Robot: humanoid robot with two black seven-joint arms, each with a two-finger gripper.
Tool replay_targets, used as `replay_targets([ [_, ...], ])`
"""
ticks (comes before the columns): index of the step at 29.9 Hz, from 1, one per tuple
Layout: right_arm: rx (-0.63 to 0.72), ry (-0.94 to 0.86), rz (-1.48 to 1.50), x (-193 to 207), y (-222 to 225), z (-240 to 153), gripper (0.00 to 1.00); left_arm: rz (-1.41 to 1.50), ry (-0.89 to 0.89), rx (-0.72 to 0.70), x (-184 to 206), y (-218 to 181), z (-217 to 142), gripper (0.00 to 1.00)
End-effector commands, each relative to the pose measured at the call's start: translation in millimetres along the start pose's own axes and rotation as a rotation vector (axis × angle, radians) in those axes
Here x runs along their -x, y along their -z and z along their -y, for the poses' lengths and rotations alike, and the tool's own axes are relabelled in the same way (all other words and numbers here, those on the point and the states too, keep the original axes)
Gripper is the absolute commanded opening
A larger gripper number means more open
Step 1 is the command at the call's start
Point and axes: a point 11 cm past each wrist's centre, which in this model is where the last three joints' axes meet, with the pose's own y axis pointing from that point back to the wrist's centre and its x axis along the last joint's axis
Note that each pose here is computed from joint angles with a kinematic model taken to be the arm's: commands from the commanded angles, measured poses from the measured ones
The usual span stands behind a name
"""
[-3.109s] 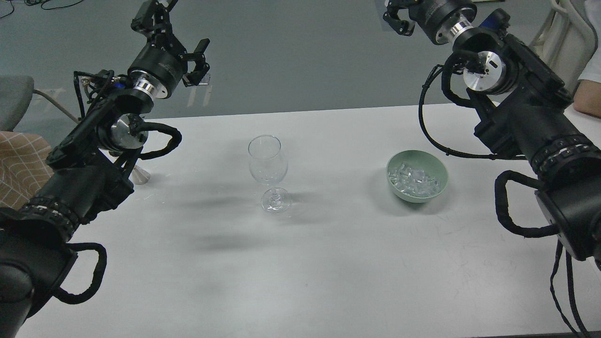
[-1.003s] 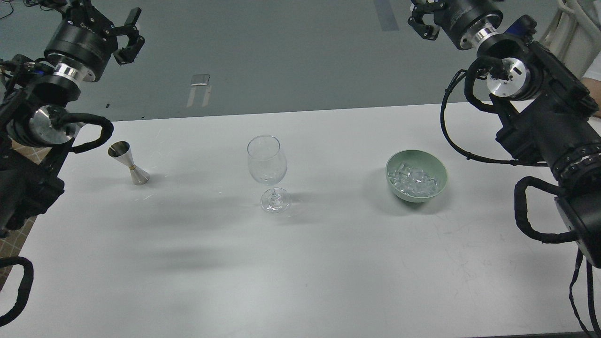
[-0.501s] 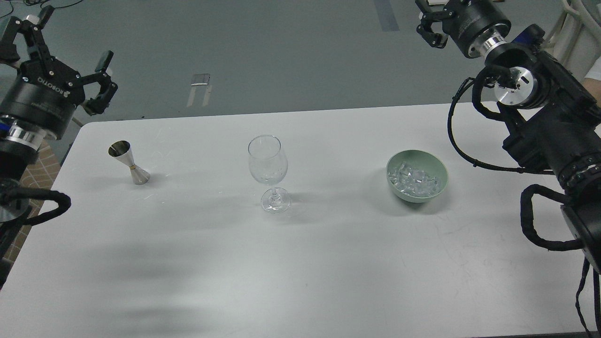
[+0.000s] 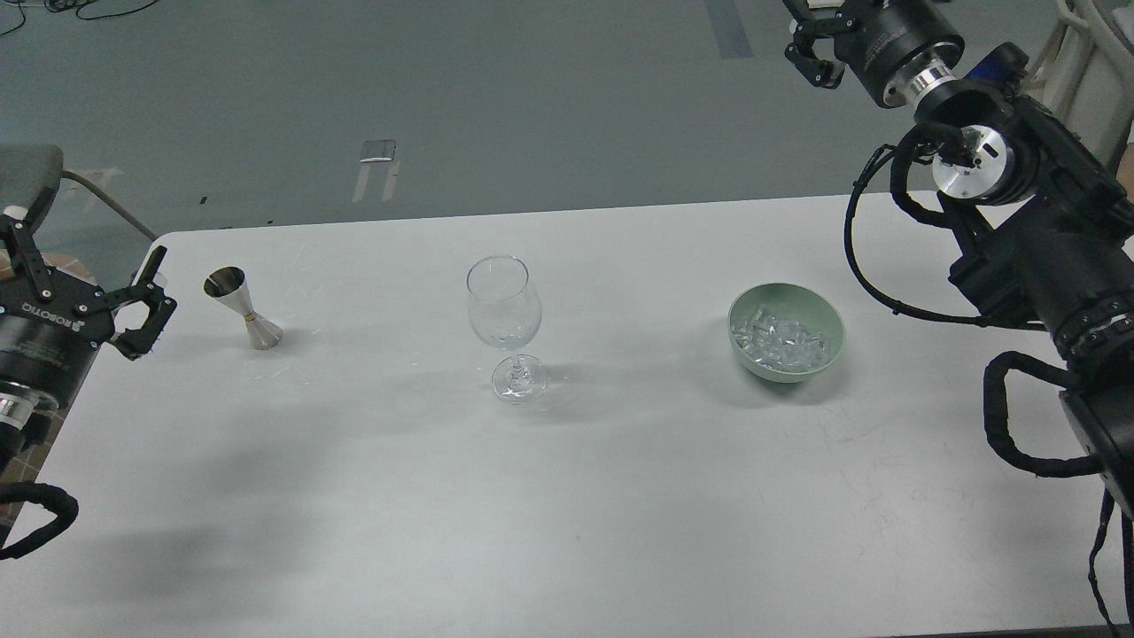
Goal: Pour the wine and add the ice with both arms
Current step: 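Lower the open left gripper beside the metal jigger, then close the left gripper around the metal jigger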
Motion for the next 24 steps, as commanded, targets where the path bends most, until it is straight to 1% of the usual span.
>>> replay_targets([
  [1,-0.001,0.000,-0.005,0.2,2.2,0.9,1.00,-0.108,-0.073,-0.132,-15.0,38.4,-2.9,0.98],
  [3,-0.002,0.001,-0.005,0.7,2.8,1.3,1.00,-0.133,-0.083,-0.134,-16.6,42.3,-3.3,0.98],
  [9,-0.001,0.000,-0.005,0.2,2.2,0.9,1.00,-0.264,-0.091,-0.070,-14.2,65.5,-3.5,0.98],
  [11,0.004,-0.005,-0.003,-1.7,-0.3,-0.6,1.00,-0.307,-0.120,-0.041,-17.0,68.6,-4.3,0.98],
  [13,0.006,-0.008,-0.003,-2.8,-2.0,-1.6,1.00,-0.362,-0.216,-0.009,-28.1,70.0,-6.6,0.97],
  [20,-0.001,-0.020,-0.015,-9.8,4.8,-4.2,1.00,-0.414,-0.330,-0.015,-47.6,87.2,-5.6,0.96],
  [22,0.000,-0.019,-0.014,-9.3,4.3,-4.0,1.00,-0.417,-0.341,-0.008,-47.1,88.5,-0.5,0.92],
  [23,0.000,-0.019,-0.014,-9.3,4.3,-4.0,1.00,-0.418,-0.342,-0.015,-46.8,89.2,0.0,0.89],
  [24,0.000,-0.019,-0.014,-9.3,4.3,-4.0,1.00,-0.423,-0.354,-0.032,-46.5,90.9,1.3,0.83],
])
